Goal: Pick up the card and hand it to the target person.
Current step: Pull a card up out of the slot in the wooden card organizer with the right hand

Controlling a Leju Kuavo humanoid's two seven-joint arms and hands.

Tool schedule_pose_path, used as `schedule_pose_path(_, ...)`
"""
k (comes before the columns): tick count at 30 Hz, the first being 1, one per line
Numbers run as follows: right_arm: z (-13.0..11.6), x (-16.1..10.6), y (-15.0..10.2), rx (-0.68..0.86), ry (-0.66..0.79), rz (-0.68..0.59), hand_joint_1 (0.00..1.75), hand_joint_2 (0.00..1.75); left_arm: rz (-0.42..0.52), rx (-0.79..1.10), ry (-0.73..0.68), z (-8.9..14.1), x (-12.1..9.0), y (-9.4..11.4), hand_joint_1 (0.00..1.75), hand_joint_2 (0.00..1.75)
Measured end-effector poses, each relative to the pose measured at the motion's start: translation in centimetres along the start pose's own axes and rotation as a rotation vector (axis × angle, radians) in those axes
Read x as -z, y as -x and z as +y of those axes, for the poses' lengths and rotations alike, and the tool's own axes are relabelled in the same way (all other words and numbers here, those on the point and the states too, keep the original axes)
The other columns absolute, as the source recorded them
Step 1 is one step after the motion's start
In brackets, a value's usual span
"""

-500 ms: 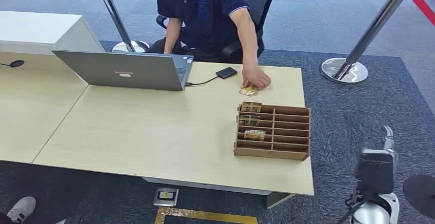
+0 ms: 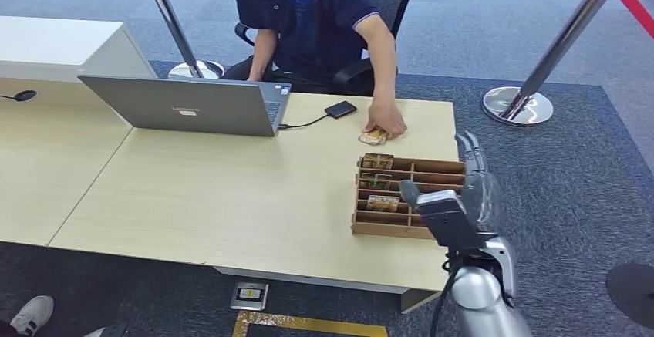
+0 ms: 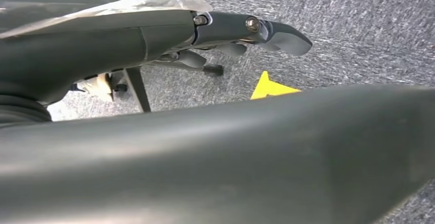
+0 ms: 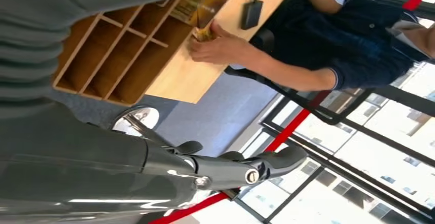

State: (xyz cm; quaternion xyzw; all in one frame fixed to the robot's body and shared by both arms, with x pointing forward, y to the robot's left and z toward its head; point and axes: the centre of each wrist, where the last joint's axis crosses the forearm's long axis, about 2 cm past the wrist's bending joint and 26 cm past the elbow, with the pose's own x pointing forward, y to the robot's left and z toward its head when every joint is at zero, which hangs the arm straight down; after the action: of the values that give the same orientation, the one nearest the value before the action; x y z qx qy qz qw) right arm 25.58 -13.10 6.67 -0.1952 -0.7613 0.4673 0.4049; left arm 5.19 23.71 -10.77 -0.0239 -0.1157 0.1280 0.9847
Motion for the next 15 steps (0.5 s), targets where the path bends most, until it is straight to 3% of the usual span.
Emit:
schedule_pose_path(5,-0.2,-1.2,-0.1,-0.133,-0.02,-0.015,0.0,1.75,-0.002,-0.003,-0.005,0.3,0.0,0.1,0.0,0.0)
schedule_pose_path(10,-0.3,-3.0,-0.5,-0.381,-0.046,-0.087,0.0,1.75,-0.006,0.029,-0.001,0.7,0.0,0.0,0.0,0.0)
schedule_pose_path(15,-0.2,-3.4,-1.5,-0.454,-0.059,-0.097,0.0,1.75,-0.006,0.055,0.006,0.9,0.1,-0.2,0.0,0.0)
